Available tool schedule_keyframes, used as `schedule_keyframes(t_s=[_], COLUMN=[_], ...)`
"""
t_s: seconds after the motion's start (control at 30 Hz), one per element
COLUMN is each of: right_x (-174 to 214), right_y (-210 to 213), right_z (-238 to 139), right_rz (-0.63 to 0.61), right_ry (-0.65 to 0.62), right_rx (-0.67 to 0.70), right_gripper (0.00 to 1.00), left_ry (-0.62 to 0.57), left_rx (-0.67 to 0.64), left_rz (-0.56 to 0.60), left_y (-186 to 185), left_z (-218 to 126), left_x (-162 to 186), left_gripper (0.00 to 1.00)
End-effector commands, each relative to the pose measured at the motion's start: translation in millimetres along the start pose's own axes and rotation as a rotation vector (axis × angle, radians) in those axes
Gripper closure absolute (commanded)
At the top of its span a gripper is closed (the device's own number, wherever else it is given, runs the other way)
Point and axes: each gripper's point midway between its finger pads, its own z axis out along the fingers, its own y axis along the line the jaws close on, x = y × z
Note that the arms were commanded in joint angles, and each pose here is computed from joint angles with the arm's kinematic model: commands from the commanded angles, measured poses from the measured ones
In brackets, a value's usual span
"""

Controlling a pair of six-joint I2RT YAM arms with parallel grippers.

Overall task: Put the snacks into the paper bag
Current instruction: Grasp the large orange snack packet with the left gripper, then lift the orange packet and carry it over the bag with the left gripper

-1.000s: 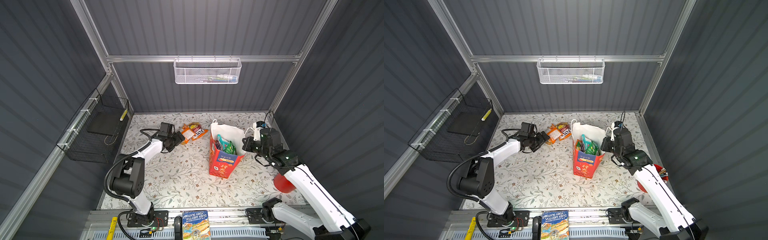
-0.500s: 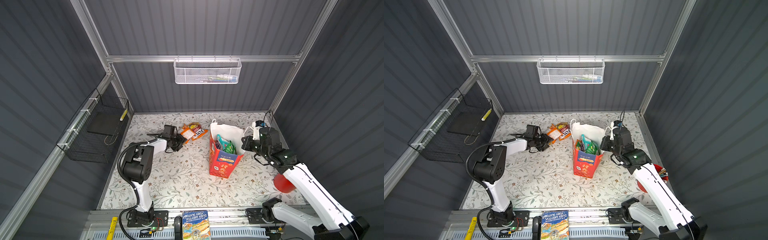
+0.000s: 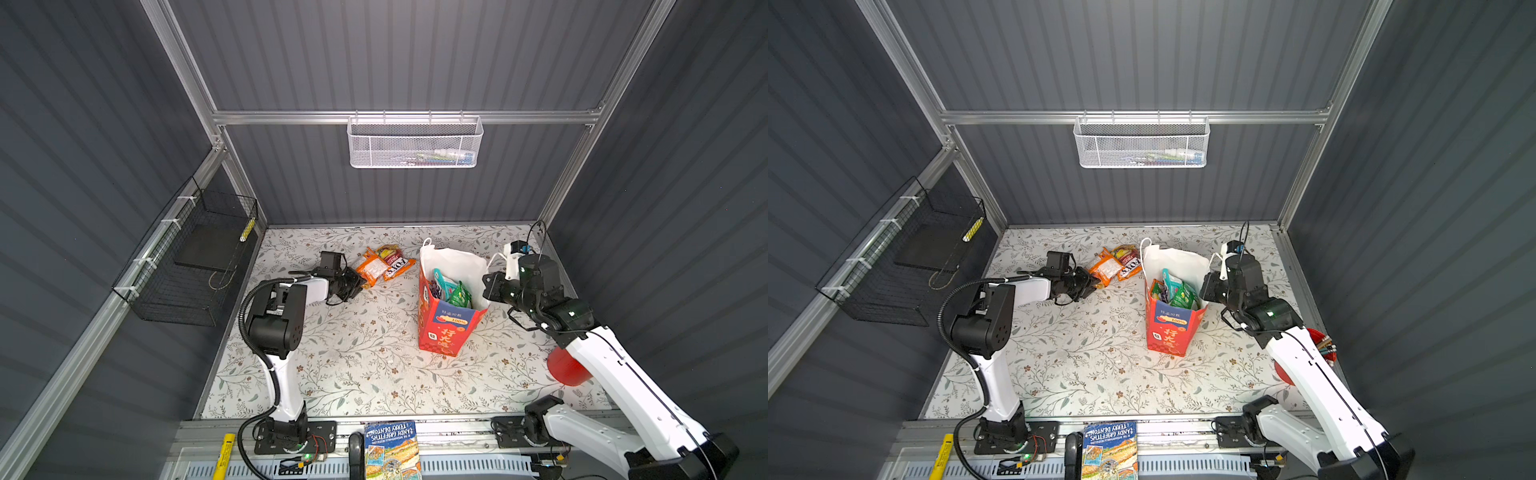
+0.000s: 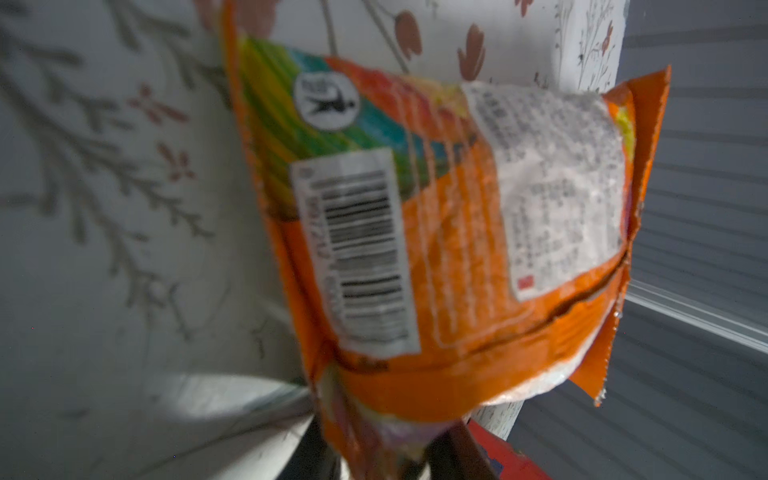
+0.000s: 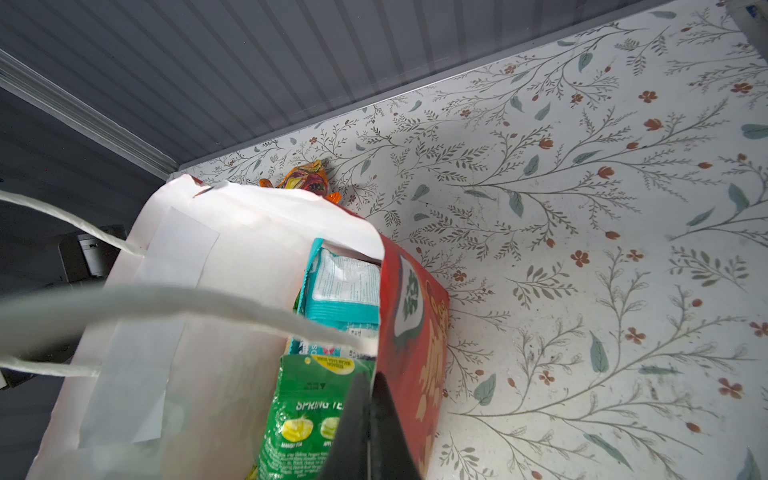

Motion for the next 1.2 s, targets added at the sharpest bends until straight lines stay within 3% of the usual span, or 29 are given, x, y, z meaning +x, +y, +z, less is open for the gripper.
schedule_keyframes(t_s=[0.0,0.17,0.8,1.17], right_x=[-14,-14,-14,-14], right_y=[1,1,2,4], right_z=[0,-1,-1,-2], right_rz=[-0.006,-0.007,-0.008,-0.005], right_ry=[-0.054,-0.056,-0.055,-0.055], right_rx=[-0.001,-0.001,-0.004,-0.016], right_gripper=[1.0,1.0,1.0,1.0], left_ry=[0.023,0.035,-0.088,-0.145], left_rx=[0.002,0.086,0.214,0.181], left_rz=[-0.016,0.019,0.223,0.352], left_y=[5,-15,-82,-93], left_z=[7,-2,-112,-171], left_x=[-1,1,21,40], left_gripper=[0.76,1.0,1.0,1.0])
